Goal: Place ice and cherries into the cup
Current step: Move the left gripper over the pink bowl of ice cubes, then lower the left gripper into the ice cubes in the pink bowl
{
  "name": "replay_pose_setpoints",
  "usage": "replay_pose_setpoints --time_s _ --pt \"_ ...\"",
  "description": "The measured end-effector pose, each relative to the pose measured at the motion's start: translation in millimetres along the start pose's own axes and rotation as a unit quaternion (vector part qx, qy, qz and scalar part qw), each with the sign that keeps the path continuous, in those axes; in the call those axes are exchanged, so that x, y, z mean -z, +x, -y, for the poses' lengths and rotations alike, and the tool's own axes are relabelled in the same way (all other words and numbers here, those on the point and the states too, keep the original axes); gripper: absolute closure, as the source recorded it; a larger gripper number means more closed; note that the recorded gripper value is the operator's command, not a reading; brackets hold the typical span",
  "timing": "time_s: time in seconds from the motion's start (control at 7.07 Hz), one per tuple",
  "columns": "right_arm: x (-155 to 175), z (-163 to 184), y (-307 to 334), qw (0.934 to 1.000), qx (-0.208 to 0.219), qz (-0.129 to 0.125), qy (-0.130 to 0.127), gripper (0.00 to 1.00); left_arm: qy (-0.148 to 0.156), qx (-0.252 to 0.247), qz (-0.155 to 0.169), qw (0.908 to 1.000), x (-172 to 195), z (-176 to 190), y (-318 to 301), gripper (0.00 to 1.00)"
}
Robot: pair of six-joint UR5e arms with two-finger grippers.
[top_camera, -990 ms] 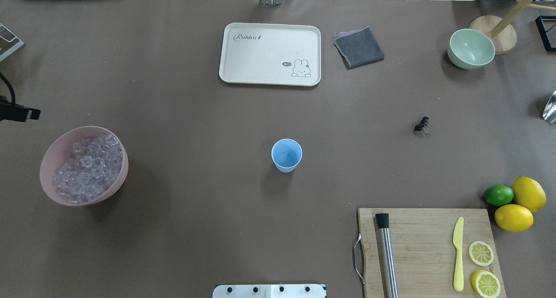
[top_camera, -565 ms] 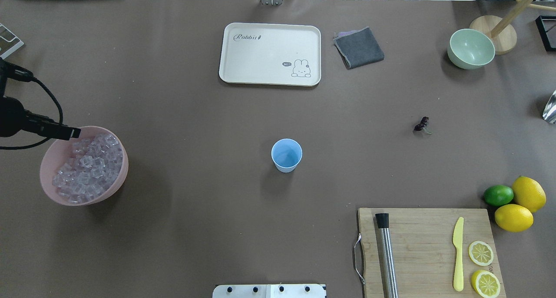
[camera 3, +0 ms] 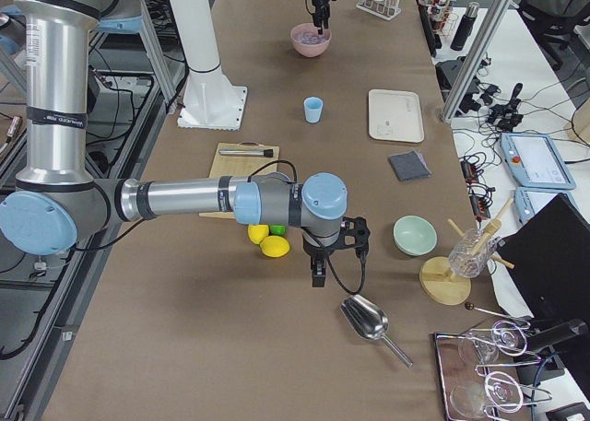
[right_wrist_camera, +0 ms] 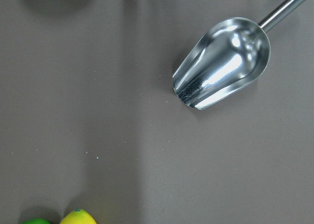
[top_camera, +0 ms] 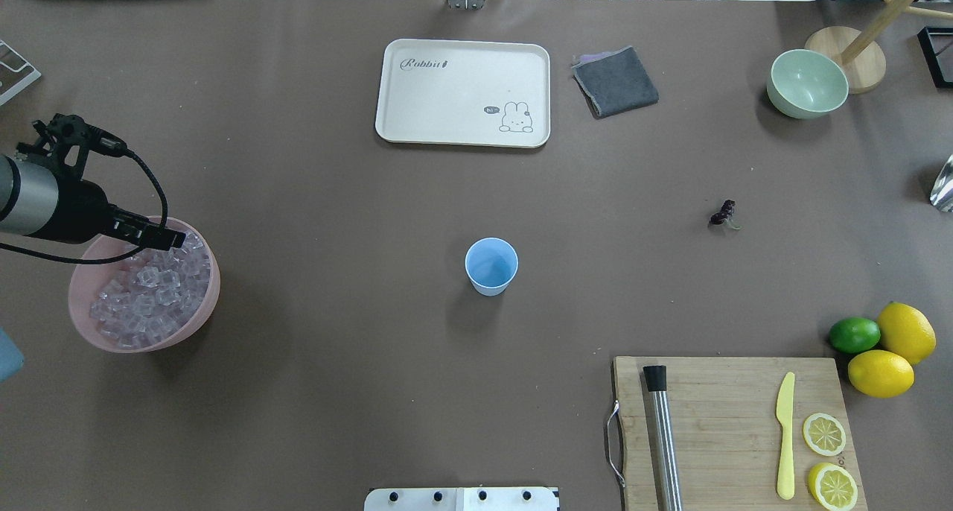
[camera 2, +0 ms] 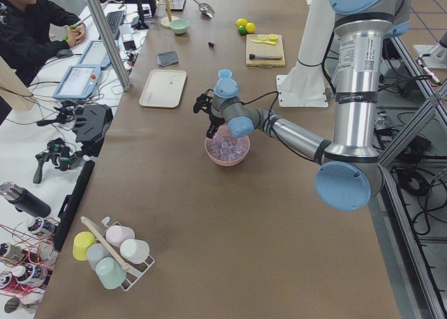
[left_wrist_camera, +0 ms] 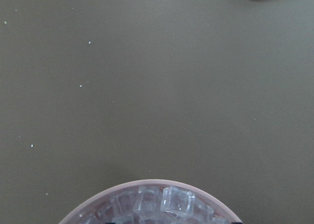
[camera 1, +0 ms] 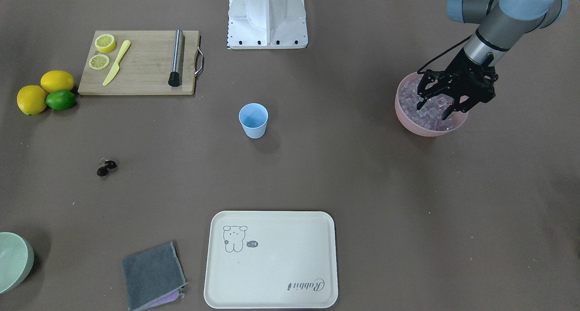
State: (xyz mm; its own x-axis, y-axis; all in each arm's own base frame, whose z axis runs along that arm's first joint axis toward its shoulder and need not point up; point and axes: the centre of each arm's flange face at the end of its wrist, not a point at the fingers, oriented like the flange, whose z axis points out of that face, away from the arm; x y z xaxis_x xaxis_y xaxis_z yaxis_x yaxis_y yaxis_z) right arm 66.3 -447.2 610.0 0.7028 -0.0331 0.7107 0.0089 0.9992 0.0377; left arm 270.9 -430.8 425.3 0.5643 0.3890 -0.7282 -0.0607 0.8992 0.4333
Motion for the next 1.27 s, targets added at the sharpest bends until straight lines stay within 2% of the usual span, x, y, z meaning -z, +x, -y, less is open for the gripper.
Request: replay_pose_setpoints --time_s 0.71,1.27 --pt "0 1 0 1.0 0.0 0.001 0.0 0.0 -0.012 0.006 0.009 0.9999 -24 8 -9 0.27" --pt "1 1 -1 1.0 0.001 0.001 0.001 0.0 -0.014 0.007 0.01 0.9998 -32 13 -10 0.35"
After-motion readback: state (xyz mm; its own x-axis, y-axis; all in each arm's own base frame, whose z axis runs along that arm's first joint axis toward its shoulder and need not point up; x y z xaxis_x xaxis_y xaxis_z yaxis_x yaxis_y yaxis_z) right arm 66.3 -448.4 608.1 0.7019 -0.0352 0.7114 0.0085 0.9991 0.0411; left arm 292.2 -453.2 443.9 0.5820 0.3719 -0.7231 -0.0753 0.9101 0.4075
